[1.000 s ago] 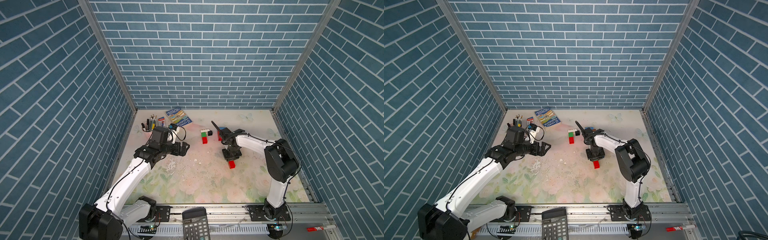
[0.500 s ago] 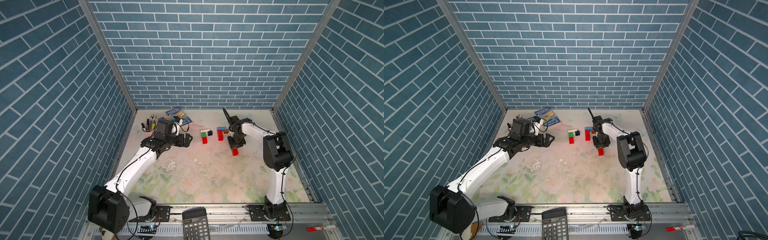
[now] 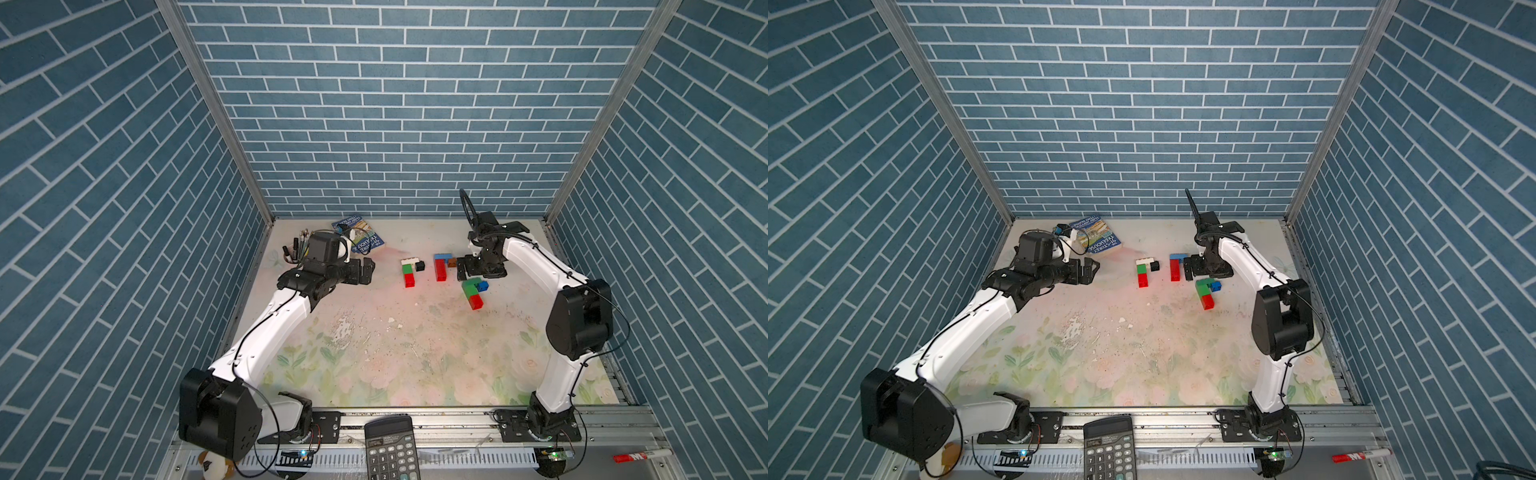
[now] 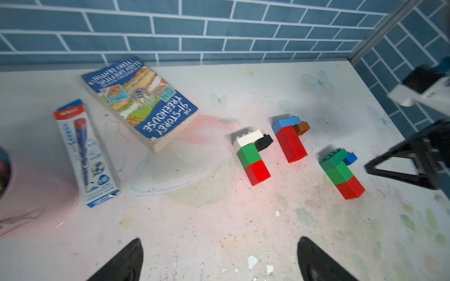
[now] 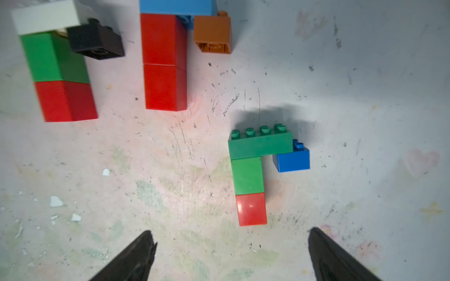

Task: Assemble the letter r with lego
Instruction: Move the lego brick at the center of the board, then reset both arms

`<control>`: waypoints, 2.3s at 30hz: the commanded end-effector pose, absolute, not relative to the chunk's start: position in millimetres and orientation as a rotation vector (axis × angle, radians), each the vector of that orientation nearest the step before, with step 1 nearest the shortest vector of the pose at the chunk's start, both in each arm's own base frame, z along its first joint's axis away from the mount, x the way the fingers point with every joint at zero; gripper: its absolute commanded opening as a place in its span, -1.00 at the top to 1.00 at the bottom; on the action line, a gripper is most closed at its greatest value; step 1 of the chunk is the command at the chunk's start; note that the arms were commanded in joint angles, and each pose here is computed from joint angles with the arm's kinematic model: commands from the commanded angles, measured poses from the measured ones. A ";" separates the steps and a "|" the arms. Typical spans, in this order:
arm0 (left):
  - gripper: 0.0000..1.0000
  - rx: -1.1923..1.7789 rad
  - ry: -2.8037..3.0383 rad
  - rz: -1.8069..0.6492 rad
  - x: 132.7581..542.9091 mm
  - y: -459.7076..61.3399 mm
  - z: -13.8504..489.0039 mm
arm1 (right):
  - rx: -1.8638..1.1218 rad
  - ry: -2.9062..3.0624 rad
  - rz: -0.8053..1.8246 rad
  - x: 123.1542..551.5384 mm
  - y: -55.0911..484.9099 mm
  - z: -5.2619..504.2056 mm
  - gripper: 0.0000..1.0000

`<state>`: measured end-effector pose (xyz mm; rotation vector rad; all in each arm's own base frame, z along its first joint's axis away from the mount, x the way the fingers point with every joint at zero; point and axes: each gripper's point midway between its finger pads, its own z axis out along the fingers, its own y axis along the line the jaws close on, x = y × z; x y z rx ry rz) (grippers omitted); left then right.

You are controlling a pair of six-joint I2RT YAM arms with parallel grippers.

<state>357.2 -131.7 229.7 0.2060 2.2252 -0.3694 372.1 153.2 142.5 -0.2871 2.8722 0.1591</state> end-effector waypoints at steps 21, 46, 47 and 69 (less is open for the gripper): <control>-0.99 -0.032 1.782 0.319 278.1 5.2 210.0 | -0.104 2.283 -0.014 327.1 73.8 189.8 -0.98; -0.99 -0.070 1.806 0.262 373.4 17.4 109.5 | 0.115 1.938 -0.194 389.3 -28.7 107.1 -0.98; -0.99 -0.054 1.808 0.256 376.6 15.5 105.2 | 0.094 1.941 -0.180 392.7 -25.9 100.2 -0.98; -0.99 0.006 1.927 0.134 394.6 10.2 94.1 | 0.060 1.954 -0.039 395.4 -22.8 87.8 -0.98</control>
